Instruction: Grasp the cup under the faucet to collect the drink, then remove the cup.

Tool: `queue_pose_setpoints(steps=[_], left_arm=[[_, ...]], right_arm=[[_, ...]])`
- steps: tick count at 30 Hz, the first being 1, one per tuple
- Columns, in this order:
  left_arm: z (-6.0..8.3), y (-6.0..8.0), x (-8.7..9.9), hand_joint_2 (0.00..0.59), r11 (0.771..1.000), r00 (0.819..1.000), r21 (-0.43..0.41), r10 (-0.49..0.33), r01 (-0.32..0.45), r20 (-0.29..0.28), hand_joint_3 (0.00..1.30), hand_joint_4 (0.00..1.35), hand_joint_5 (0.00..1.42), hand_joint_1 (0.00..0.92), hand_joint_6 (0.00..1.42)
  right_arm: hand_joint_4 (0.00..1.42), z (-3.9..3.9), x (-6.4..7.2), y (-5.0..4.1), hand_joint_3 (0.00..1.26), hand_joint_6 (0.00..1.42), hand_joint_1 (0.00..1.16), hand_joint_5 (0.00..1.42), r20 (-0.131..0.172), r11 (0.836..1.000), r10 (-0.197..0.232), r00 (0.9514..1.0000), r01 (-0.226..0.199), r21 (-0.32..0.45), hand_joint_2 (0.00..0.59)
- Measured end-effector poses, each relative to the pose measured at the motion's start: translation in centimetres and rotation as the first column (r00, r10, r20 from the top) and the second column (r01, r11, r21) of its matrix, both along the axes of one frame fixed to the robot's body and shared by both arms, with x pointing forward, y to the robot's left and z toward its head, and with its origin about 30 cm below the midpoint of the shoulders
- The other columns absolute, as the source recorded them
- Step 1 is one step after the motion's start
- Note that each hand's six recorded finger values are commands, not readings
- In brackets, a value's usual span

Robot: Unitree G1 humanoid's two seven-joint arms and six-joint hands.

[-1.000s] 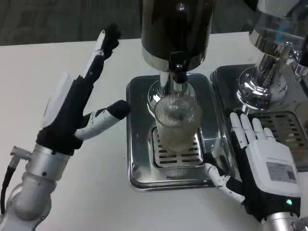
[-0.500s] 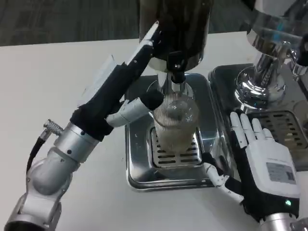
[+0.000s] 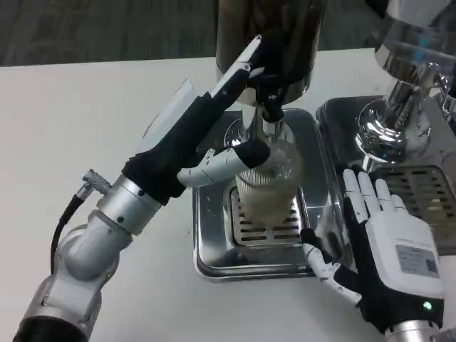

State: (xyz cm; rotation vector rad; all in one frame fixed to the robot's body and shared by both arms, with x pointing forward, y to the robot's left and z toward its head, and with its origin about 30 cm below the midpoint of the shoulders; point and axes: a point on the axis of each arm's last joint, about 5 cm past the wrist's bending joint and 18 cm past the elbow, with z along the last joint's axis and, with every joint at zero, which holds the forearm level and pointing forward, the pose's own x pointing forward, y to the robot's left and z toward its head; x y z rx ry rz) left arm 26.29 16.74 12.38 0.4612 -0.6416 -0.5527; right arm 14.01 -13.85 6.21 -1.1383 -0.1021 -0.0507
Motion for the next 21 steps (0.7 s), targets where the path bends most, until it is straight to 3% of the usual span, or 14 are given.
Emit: queue_pose_setpoints(steps=[14,17,21], left_arm=[[-0.2,0.4,-0.9,0.054,0.998,0.999,0.065,0.004,-0.008,0.054,0.07,0.0,0.23,0.0,0.19],[0.2,0.7,-1.1,0.056,0.987,0.992,0.155,0.018,-0.038,0.127,0.08,0.0,0.23,0.0,0.19],[0.4,0.7,-1.3,0.056,0.976,0.983,0.209,0.026,-0.065,0.184,0.09,0.0,0.23,0.0,0.2]], right_arm=[[0.0,0.02,0.1,-0.17,0.0,0.06,0.23,0.0,-0.001,1.0,-0.002,1.0,0.002,0.003,0.396],[0.0,0.08,0.2,-0.19,0.0,0.06,0.24,0.0,0.001,1.0,-0.004,1.0,0.004,0.015,0.394],[0.0,0.12,0.3,-0.21,0.0,0.06,0.24,0.0,0.003,1.0,-0.002,1.0,0.002,0.028,0.392]])
